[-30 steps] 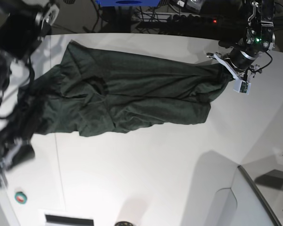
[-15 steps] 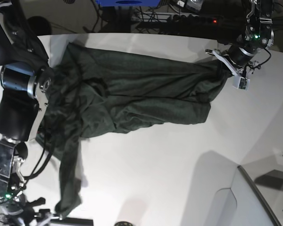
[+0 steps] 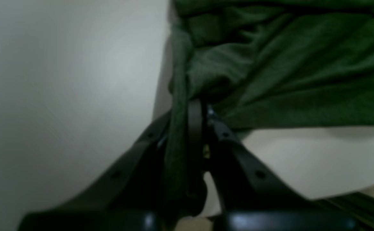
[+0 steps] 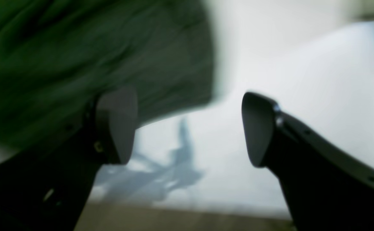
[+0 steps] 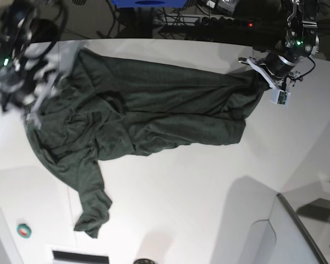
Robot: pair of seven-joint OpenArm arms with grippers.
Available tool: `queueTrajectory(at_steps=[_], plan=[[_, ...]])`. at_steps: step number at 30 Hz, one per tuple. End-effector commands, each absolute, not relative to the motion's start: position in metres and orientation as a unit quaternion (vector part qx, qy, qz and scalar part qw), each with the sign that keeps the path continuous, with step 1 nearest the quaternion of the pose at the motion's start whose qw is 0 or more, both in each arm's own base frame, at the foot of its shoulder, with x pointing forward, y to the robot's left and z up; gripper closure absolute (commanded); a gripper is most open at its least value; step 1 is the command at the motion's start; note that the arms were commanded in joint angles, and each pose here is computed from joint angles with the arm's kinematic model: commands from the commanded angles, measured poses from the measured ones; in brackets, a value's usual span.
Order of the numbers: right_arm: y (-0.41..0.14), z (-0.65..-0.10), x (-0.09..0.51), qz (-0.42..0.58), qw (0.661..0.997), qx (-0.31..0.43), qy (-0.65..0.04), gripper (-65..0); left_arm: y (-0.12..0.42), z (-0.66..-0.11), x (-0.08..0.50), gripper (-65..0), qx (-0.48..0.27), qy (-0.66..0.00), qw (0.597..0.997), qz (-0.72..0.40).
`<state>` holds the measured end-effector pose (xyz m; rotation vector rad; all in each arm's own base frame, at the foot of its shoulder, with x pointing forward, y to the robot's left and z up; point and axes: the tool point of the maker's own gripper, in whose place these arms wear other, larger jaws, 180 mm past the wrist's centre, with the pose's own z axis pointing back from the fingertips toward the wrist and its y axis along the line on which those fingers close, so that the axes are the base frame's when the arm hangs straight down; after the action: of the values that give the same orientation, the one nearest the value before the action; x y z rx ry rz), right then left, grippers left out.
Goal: Layout the t-shirt on the table in an organized manner, then fold the t-shirt properly
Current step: 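Release and regrasp the shirt with the right gripper, pulling it outward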
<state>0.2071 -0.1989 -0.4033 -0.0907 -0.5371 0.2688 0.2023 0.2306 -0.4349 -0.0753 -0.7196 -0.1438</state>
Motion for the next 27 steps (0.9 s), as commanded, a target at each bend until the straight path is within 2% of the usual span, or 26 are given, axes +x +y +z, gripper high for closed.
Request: queueTrajectory(at_steps=[1, 6, 15, 19, 27], plan=[[-0.194, -0.397, 0.208, 0.129, 0.949, -0.032, -0.285, -47.4, 0.235, -0.424, 0.21, 0.0, -0.031, -0.37, 0.925, -0.075], [-0.167, -0.416, 0.166, 0.1, 0.957, 0.053, -0.265, -47.4, 0.238, -0.426, 0.206, 0.0, -0.029, -0.366, 0.927, -0.074], [-0.144, -0.469, 0.148, 0.056, 0.968, 0.134, -0.207, -47.6, 0.236, -0.427, 0.205, 0.0, -0.031, -0.364, 0.928, -0.078], [-0.126, -0.48, 0.148, 0.017, 0.958, 0.199, -0.207, -47.6, 0.238, -0.428, 0.204, 0.0, -0.029, -0.362, 0.929, -0.076], [-0.097, -0.486, 0.147, 0.03, 0.952, 0.237, -0.193, -47.1, 0.236, -0.427, 0.205, 0.0, -0.031, -0.363, 0.928, -0.077]])
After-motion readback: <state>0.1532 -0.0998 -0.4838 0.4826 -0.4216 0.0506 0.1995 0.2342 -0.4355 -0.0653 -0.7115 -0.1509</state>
